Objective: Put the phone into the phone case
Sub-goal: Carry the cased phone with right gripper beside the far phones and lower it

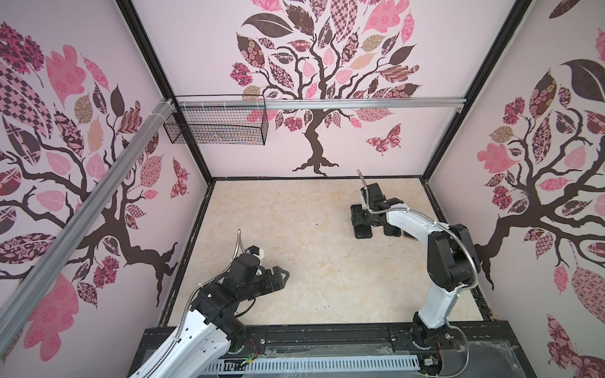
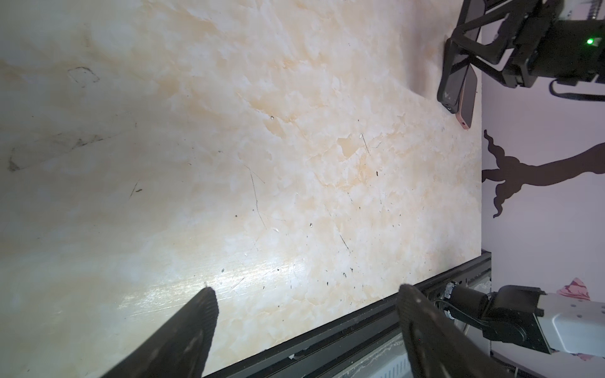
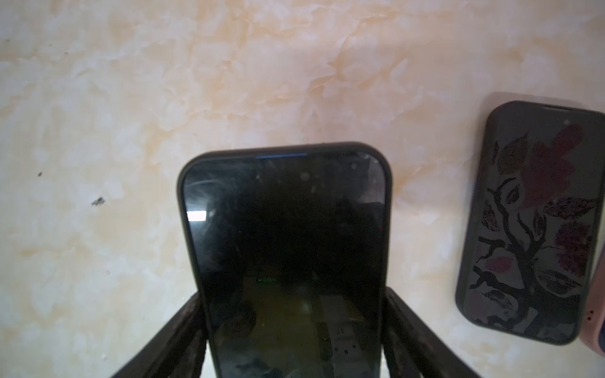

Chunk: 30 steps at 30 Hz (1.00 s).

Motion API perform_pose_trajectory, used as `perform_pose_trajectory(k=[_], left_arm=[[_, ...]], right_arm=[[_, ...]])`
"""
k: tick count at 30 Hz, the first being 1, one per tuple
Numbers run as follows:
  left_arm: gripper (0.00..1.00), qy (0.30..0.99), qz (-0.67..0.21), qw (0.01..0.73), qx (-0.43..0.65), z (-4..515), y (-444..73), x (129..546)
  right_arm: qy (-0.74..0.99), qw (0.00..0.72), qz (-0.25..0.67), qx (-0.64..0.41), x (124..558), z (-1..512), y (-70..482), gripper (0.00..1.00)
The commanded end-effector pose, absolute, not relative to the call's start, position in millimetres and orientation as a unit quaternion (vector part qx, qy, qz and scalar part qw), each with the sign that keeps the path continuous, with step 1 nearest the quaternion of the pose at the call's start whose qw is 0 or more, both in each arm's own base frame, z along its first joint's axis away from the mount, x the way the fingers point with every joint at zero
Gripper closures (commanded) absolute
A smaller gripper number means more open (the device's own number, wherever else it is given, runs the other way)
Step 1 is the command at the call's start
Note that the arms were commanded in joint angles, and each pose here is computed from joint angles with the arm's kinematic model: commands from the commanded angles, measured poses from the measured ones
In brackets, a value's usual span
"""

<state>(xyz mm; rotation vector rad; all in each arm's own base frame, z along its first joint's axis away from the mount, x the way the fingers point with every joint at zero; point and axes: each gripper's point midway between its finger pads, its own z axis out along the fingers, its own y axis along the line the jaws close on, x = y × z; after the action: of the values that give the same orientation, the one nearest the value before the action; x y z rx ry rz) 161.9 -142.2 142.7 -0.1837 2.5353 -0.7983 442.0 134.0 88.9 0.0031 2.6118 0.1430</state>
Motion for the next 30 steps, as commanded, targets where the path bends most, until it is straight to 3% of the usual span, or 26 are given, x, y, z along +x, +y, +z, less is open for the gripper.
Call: perform_pose_trajectory(k=[1, 13, 30], left_arm=[[0.11, 0.918, -0.303, 0.254, -0.036, 167, -146, 162], [0.1, 0.91, -0.319, 0.263, -0.015, 195, -149, 157], [0.1, 0.911, -0.317, 0.262, -0.017, 196, -144, 151]], right_arm=[[0.958, 0.28, 0.045, 0.03, 470, 94, 121, 0.87], [0.962, 0.265, 0.023, 0.062, 509, 63, 93, 0.87], [0.971, 0.226, -0.001, 0.083, 511, 20, 66, 0.83]])
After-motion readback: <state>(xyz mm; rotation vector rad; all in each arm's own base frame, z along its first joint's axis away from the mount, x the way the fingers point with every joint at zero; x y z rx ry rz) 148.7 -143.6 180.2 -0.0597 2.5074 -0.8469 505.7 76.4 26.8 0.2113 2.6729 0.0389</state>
